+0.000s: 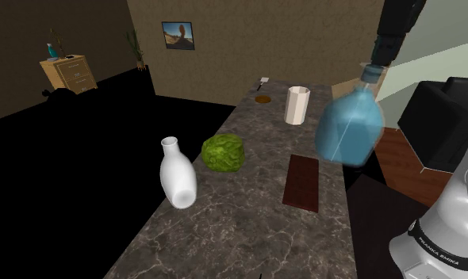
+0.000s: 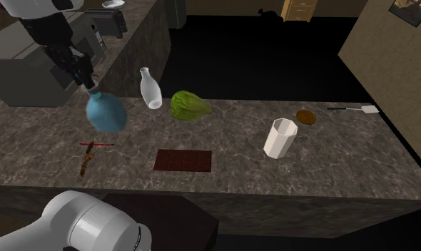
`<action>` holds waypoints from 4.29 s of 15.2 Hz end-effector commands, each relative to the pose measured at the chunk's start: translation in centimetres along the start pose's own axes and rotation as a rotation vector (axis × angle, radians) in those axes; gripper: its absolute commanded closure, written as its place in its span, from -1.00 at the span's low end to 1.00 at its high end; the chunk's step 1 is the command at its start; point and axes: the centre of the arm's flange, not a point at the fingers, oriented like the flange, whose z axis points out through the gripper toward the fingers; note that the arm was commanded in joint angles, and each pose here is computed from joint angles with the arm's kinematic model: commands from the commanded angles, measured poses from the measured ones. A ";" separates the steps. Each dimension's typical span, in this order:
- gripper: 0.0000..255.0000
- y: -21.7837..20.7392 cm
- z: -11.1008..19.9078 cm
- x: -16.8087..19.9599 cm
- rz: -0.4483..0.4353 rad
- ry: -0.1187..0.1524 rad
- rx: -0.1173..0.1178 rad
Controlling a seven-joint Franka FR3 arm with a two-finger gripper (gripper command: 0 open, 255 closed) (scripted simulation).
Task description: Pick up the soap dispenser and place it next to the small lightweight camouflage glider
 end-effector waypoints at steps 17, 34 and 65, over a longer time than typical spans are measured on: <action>1.00 -6.8 6.2 -3.8 0.002 0.000 0.000; 1.00 -7.1 15.1 -3.7 0.002 0.000 0.000; 1.00 -7.7 28.6 -3.6 0.002 0.000 0.000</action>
